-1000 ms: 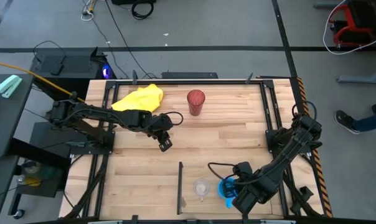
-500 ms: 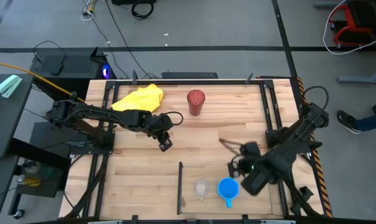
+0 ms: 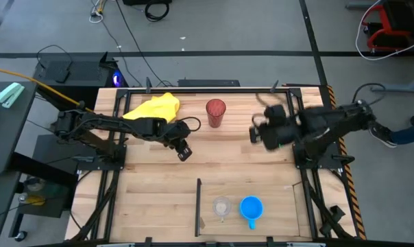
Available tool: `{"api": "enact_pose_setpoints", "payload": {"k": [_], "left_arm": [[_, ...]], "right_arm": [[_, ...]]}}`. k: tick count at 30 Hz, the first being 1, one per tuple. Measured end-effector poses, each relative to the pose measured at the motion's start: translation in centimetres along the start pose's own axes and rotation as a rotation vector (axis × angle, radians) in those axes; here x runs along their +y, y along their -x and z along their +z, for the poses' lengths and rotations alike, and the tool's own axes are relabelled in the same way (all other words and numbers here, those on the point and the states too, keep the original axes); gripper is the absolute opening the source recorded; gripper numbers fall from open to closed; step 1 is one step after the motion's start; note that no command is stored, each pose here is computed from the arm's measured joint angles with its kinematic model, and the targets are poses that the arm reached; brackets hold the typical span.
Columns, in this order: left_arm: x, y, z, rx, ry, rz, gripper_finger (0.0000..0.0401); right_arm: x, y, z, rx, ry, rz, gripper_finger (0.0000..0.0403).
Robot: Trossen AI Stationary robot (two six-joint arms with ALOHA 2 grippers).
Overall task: Stack small to large cups/mugs on shelf
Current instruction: Put the red cup on the shelf
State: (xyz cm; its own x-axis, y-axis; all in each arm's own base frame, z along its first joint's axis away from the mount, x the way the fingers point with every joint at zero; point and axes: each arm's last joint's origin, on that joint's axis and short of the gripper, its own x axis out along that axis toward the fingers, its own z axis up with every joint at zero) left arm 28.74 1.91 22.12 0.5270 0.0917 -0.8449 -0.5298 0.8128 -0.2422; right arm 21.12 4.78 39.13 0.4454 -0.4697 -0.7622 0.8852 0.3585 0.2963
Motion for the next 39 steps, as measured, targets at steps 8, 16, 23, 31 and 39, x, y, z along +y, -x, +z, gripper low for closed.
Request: {"api": "enact_pose_setpoints", "payload": {"k": [8, 16, 23, 31, 39], "left_arm": [[1.0, 0.0, 0.3, 0.016, 0.028, 0.031, 0.0028], [1.7, 0.0, -0.5, 0.108, 0.004, 0.089, 0.0019], [1.9, 0.1, -0.9, 0.144, -0.015, 0.109, 0.0013], [2.0, 0.1, -1.1, 0.168, -0.035, 0.120, 0.0024], [1.6, 0.1, -1.2, 0.161, -0.036, 0.109, 0.0013]], "right_arm": [[-0.5, -1.3, 6.7, -0.251, -0.070, 0.073, 0.0048], [0.4, -5.0, 11.4, -0.181, 0.029, 0.234, 0.0048], [-0.5, -10.6, 13.9, -0.060, 0.025, 0.146, 0.0048], [0.2, -16.8, 13.6, 0.144, 0.097, 0.137, 0.0060], [-0.1, -19.9, 12.4, 0.263, 0.176, 0.018, 0.0083]]}}
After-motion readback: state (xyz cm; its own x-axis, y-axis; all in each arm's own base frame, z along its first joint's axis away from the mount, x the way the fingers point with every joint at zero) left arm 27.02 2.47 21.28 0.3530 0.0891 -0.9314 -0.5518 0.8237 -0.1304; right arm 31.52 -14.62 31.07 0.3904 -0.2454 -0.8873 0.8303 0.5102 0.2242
